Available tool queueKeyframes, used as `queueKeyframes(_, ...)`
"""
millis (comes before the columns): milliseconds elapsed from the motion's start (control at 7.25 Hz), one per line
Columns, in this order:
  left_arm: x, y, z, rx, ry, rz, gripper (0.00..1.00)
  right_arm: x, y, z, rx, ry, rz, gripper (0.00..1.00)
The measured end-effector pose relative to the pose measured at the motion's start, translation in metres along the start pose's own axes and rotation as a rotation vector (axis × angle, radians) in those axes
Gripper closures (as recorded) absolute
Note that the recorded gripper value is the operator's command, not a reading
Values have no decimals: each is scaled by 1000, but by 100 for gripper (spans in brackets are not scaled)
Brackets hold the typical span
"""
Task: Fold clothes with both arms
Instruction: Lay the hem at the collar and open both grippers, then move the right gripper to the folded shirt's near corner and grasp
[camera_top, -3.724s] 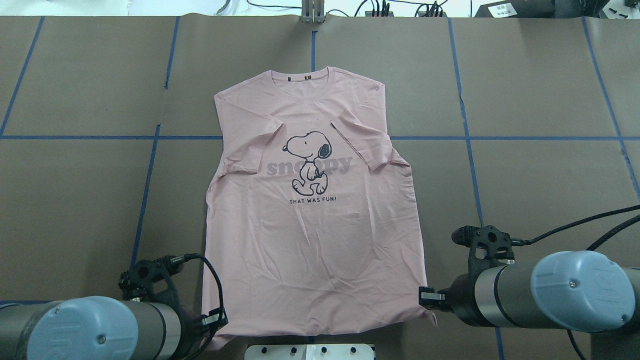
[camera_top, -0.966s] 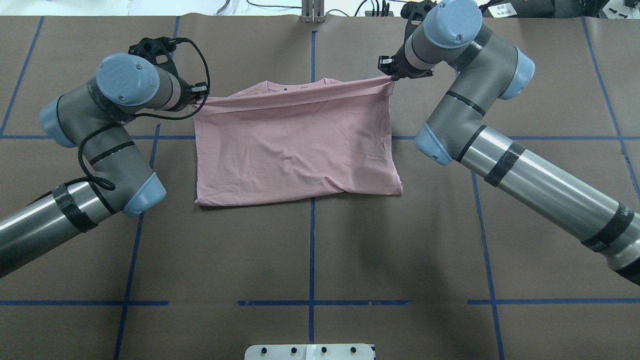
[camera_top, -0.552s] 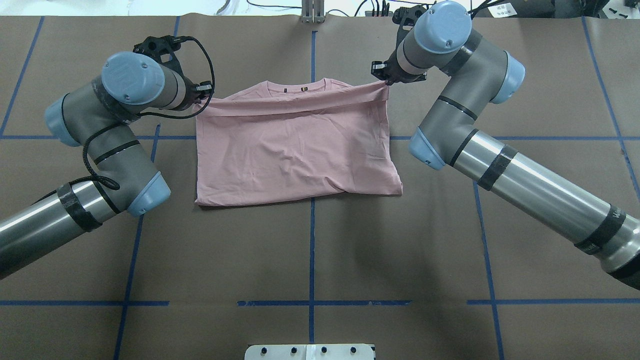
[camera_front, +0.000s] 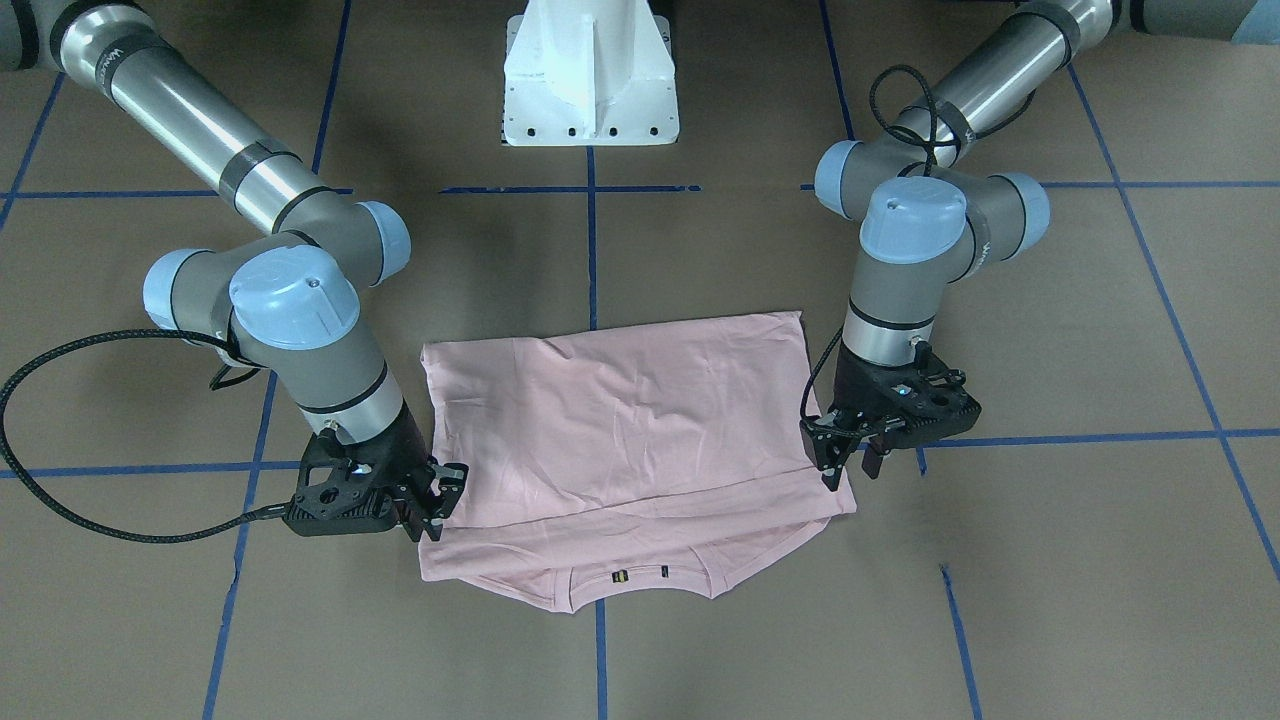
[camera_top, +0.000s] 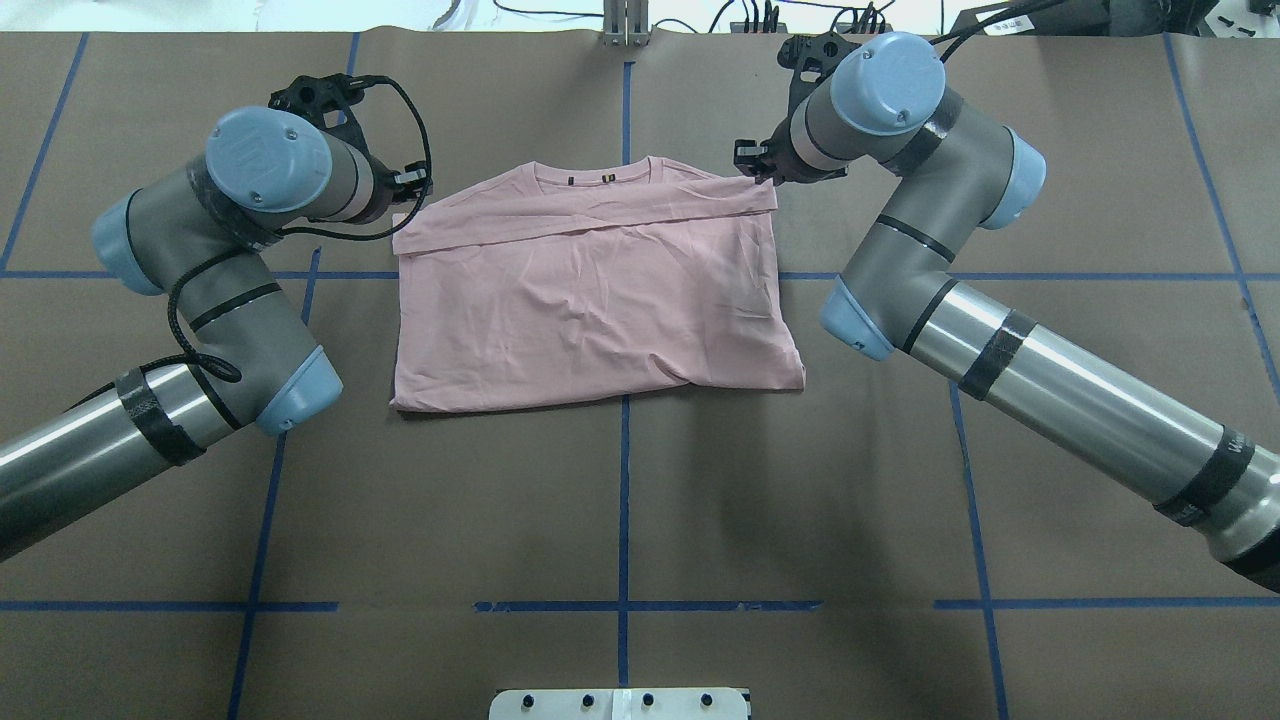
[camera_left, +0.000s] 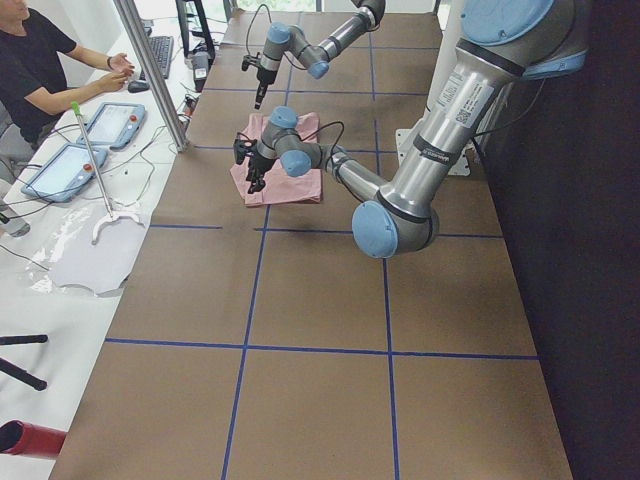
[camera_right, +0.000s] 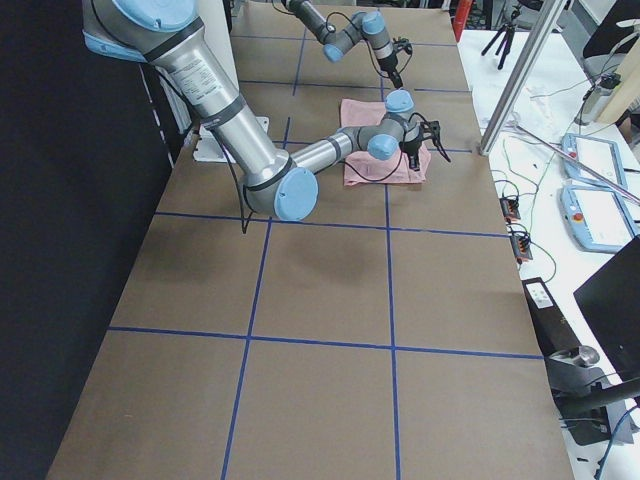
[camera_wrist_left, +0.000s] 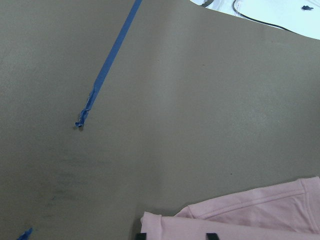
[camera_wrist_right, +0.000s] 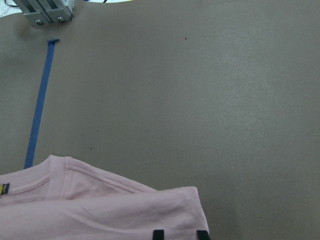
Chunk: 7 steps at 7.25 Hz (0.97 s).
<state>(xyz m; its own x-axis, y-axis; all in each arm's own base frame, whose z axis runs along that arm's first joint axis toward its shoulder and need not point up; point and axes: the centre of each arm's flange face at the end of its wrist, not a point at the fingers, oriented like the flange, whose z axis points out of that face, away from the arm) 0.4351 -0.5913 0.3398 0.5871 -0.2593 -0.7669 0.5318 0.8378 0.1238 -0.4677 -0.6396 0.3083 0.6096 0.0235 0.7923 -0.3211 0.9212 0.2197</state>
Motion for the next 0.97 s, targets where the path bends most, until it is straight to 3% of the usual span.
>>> queueKeyframes(276,2,0,-4,-2,8,1,0,-3,1,-11,-16,-33,11,0)
queueKeyframes(552,14,1,-26,-2,53,-5,0,15,34,-33,-95,-55,77,0)
queueKeyframes(828,24,15,-43,-28,86,-44,0,18,87,-59,-183,20,121,0)
queueKeyframes(966,28,23,-45,-37,92,-57,0,13,113,-55,-218,61,129,0)
